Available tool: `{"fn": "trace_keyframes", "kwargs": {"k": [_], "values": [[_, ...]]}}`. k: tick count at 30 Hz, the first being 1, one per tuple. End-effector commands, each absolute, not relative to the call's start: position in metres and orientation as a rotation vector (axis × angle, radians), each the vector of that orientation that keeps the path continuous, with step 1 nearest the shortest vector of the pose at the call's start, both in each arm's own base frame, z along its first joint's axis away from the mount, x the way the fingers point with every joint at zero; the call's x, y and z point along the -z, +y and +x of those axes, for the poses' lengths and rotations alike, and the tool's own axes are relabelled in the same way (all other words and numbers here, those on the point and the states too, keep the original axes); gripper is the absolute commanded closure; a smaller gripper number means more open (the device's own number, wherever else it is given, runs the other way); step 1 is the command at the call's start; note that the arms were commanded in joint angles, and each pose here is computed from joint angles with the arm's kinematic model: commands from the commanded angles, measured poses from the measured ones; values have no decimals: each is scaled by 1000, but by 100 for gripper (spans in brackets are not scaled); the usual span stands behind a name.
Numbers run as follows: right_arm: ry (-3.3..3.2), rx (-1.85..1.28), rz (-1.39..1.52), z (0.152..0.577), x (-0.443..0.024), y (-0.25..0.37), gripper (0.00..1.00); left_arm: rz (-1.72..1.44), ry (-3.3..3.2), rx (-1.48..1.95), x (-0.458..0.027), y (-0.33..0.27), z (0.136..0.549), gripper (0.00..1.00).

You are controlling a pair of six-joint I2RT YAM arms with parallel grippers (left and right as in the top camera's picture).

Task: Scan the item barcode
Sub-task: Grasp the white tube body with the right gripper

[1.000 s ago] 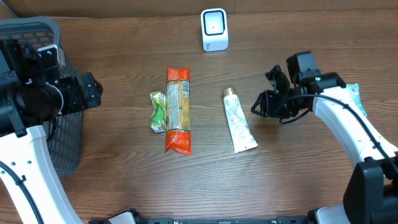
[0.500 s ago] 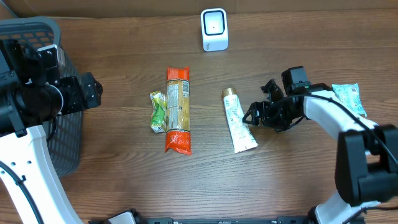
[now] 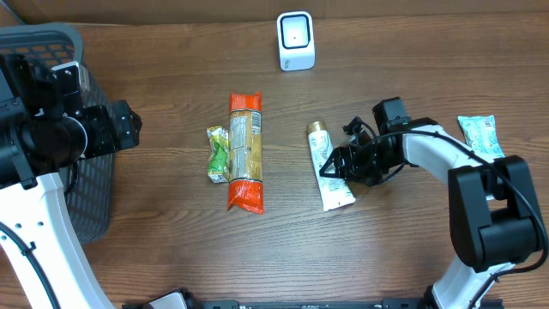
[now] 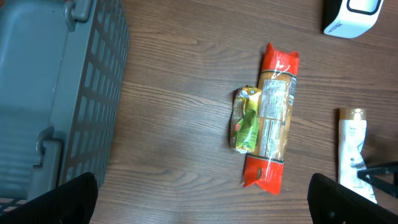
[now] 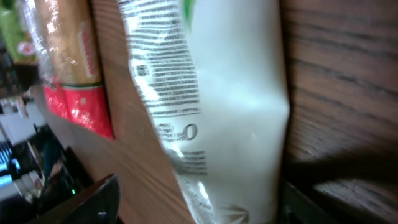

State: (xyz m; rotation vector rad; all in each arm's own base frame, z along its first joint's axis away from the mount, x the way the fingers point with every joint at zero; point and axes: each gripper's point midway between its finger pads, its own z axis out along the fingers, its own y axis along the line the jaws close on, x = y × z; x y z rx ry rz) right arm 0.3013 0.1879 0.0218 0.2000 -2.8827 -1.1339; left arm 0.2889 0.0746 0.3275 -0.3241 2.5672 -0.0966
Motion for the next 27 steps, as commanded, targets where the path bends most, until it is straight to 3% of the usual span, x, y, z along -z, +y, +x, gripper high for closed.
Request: {"fn": "trace_keyframes", "kwargs": {"k": [1,9,17,27], "values": [[-2835,1077,36,296,-8,189,28,-301,2571,101,-327,75,290,1],[-2811,956,-205,297,17,203,41,-301,2571,101,-327,75,290,1],[-2833,977,-279,311,18,199,77,-302,2571,101,-327,75,290,0],[-2885,1028,-312,330,16,204,90,-302,2571,101,-327,75,290,0]]}}
